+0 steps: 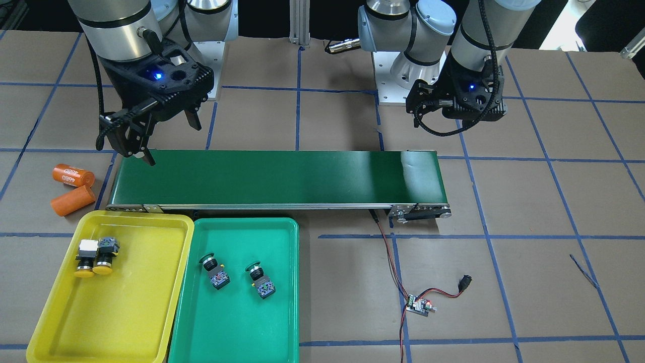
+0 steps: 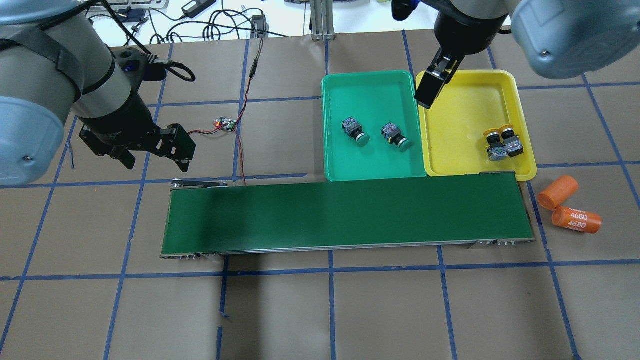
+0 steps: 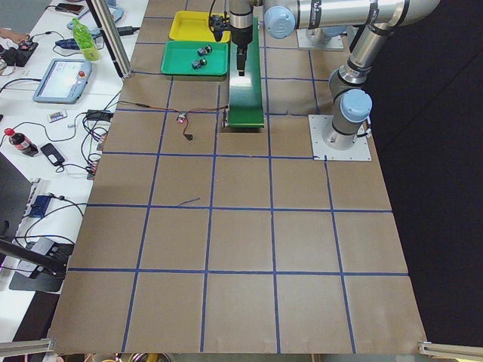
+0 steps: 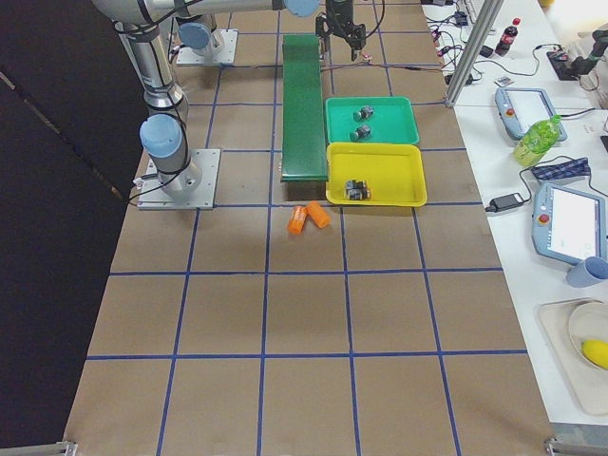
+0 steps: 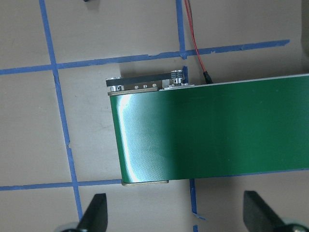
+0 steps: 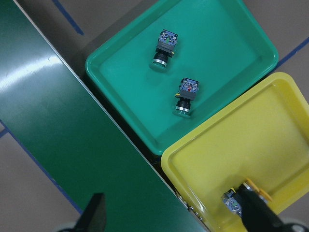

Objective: Sort buttons by color to trays

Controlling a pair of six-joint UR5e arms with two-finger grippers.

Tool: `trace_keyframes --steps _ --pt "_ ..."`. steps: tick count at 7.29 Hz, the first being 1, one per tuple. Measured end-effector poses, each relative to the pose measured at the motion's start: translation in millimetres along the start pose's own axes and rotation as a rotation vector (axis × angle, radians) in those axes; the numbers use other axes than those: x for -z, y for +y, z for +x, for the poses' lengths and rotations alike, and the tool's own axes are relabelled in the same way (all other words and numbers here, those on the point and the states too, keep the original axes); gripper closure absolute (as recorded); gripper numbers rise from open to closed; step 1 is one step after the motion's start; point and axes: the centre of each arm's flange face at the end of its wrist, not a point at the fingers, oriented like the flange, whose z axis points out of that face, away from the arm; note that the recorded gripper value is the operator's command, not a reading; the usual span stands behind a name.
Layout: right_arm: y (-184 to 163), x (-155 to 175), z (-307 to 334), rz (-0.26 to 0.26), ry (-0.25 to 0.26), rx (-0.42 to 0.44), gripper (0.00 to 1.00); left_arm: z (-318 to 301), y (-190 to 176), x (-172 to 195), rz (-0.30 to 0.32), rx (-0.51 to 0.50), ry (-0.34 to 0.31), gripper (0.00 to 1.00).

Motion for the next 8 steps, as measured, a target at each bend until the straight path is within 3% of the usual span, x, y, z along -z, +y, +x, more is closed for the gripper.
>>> trace_keyframes --steps 5,6,8 --pt "6 16 -5 0.031 0.012 -0.603 0.00 0 -3 5 0.009 0.010 0.000 0.00" --pt "7 14 -6 0.018 0.005 -0.687 0.00 0 -4 5 0.009 0.010 0.001 0.00" --pt "11 4 -10 -0.029 -0.014 -0.747 0.00 0 -4 4 0.007 0.013 0.005 0.00"
